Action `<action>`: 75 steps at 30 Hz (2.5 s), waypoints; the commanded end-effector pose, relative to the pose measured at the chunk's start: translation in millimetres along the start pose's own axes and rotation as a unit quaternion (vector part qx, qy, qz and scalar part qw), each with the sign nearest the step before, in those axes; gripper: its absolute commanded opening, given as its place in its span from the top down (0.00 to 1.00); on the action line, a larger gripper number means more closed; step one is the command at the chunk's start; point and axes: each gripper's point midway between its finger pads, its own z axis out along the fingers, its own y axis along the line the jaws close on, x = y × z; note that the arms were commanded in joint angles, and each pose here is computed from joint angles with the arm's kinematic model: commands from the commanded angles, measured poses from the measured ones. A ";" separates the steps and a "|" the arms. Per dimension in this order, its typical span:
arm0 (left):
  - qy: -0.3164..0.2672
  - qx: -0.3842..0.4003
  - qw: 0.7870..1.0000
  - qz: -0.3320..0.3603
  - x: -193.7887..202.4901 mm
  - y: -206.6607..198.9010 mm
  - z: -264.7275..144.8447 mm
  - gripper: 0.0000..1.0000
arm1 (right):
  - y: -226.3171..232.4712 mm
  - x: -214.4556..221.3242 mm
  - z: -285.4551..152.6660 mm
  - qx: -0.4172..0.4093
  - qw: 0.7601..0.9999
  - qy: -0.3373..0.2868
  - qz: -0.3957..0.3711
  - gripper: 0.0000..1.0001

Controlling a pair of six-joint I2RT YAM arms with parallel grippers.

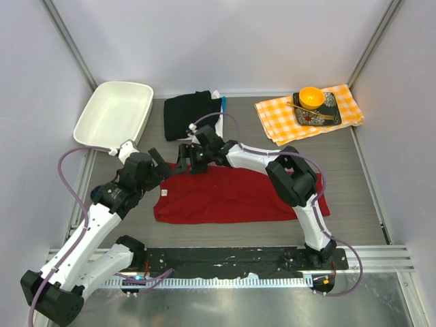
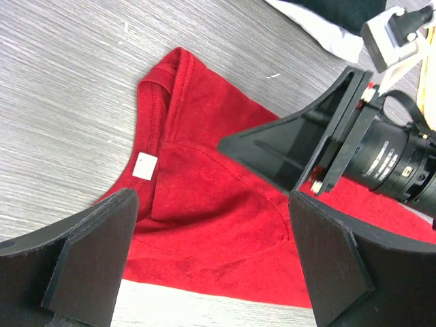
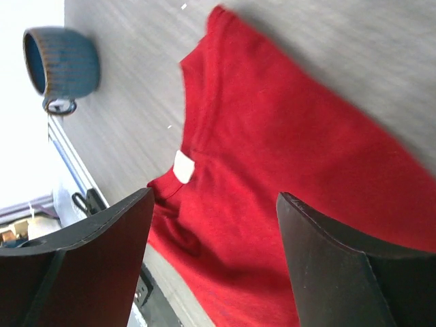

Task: Fold and stack the t-shirts
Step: Fold the tshirt

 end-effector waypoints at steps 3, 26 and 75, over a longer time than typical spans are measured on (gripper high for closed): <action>-0.023 -0.014 1.000 -0.003 -8.8 8.0 -4.5 0.03 | 58.2 5.2 -8.4 -0.067 0.997 0.000 -0.033 0.21; -0.052 -0.020 0.998 0.015 -24.6 12.3 -16.0 0.01 | -88.9 -19.9 47.7 0.177 0.983 -0.035 0.039 0.21; 0.031 0.074 0.996 0.033 -0.2 -67.9 55.1 0.00 | -249.2 -269.8 -197.8 0.305 0.870 -0.344 0.179 0.05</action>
